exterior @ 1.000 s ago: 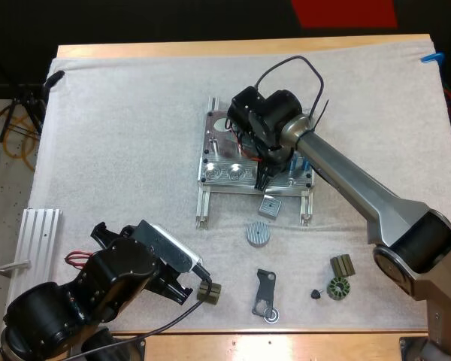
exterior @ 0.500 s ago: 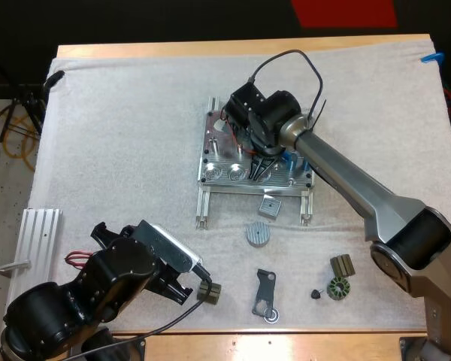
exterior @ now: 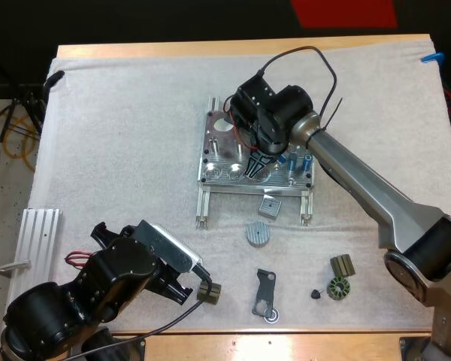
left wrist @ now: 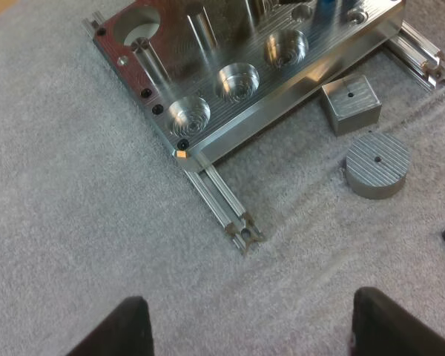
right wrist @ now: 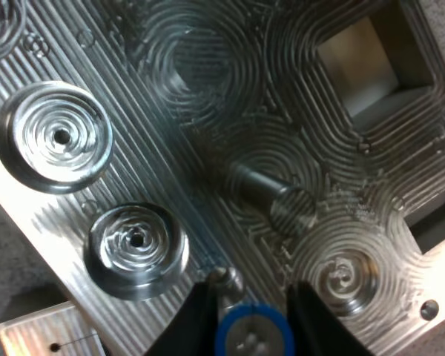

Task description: Load cells from right to left

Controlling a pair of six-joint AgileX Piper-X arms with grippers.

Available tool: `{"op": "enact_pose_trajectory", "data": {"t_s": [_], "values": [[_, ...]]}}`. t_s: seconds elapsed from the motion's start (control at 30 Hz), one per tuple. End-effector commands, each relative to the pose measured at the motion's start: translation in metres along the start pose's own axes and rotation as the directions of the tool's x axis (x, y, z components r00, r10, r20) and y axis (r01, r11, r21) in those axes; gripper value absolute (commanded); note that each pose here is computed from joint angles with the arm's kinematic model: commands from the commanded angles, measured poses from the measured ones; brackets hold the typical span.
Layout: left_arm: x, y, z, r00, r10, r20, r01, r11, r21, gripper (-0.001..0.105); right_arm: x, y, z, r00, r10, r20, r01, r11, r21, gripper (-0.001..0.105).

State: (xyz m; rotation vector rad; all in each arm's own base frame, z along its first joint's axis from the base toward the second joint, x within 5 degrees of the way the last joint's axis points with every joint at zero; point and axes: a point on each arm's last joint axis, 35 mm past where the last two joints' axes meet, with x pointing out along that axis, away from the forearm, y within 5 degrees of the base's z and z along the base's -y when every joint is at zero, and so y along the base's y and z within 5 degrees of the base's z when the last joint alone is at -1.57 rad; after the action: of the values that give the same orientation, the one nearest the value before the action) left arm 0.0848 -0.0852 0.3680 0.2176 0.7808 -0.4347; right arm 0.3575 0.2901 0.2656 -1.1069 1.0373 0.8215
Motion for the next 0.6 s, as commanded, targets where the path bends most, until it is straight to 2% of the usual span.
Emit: {"op": "enact_pose_trajectory", "data": {"t_s": [0.0,0.2,0.57], "values": [[-0.0025,0.0008,-0.0001,1.0,0.01,0.012,-0.01,1.0,-0.001,0.057,-0.0098,-0.002,-0.0022,1.0,0.005,0.024,-0.005,1.0,0.026,0.0],[-0.0025,0.0008,-0.0001,1.0,0.01,0.012,-0.01,1.0,-0.001,0.057,-0.0112,0.0006,-0.0003,0.993,0.081,0.084,-0.09,0.99,0.108,0.0],[-0.0025,0.0008,-0.0001,1.0,0.01,0.012,-0.01,1.0,-0.001,0.057,-0.0136,-0.0049,0.0067,0.987,0.034,0.156,-0.059,0.986,0.154,0.0]]}}
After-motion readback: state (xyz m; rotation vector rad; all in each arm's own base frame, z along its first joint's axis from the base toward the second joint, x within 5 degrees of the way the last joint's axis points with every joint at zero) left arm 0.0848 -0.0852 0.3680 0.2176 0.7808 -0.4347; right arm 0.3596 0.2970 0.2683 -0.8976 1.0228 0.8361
